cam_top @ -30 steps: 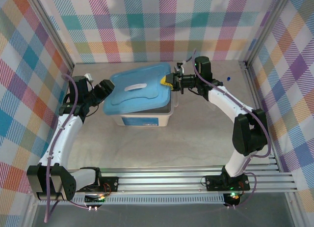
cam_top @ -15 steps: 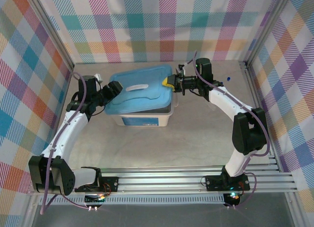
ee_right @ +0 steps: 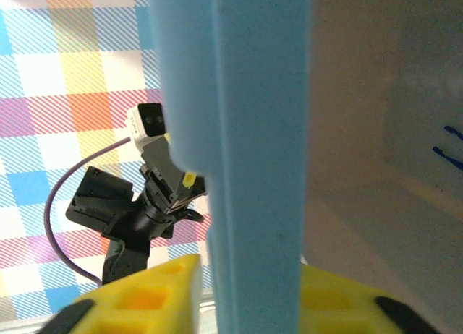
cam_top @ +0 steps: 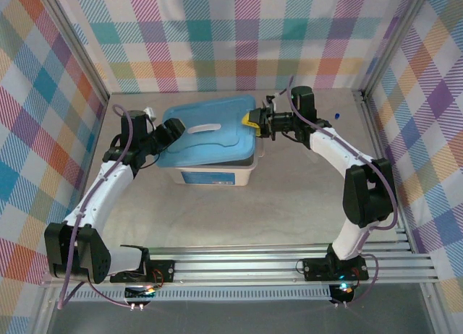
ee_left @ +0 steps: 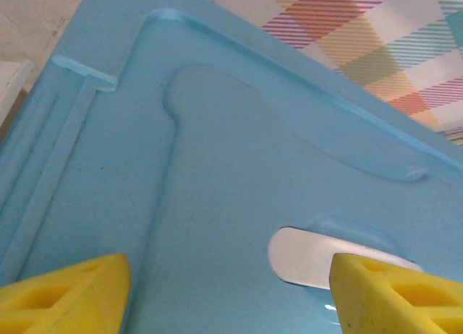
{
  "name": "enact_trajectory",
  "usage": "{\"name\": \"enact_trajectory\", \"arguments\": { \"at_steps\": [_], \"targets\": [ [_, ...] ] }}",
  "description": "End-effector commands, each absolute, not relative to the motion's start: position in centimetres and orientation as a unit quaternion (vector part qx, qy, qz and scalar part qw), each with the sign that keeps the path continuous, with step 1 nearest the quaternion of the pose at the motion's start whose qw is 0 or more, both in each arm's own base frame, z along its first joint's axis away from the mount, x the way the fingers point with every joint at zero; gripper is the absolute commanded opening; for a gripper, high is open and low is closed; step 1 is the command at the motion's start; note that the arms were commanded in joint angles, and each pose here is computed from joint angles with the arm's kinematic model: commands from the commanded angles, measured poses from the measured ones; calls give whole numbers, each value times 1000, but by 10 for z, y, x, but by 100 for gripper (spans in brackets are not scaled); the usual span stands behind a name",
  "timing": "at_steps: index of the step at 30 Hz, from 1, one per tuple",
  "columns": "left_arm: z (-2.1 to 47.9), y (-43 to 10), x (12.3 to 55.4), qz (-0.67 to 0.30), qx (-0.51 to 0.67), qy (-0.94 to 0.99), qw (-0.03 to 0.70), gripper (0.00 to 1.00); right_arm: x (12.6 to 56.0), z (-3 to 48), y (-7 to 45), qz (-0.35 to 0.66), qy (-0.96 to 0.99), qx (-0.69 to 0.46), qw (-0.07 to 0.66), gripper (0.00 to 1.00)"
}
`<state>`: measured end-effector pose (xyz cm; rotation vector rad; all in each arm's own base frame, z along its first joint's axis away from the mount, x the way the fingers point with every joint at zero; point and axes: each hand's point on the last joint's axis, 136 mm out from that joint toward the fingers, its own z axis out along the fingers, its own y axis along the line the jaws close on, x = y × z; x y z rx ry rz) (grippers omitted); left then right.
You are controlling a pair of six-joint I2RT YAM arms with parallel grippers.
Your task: Organize the chemistry lab equipment
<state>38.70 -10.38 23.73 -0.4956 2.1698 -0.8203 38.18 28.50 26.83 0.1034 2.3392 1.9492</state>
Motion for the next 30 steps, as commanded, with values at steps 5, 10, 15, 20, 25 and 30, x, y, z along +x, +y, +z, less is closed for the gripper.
{"name": "enact_trajectory", "arguments": {
  "at_steps": [5,10,15,20,25,30],
  "targets": [
    [215,-118,383,-322,-195,860,345,73,382,267,278,628,775,24,60,51],
    [213,-124,384,-320,-190,862,342,73,380,262,271,596,800,27,68,66],
    [212,-131,383,-320,-186,864,341,73,378,256,268,582,810,32,63,68],
    [211,-136,384,-319,-181,866,340,73,376,248,260,566,821,41,64,69],
    [213,-137,383,-318,-180,866,341,73,371,238,250,538,838,51,69,69],
    [211,-137,382,-317,-179,867,341,73,368,232,237,516,851,63,77,69]
  ]
}}
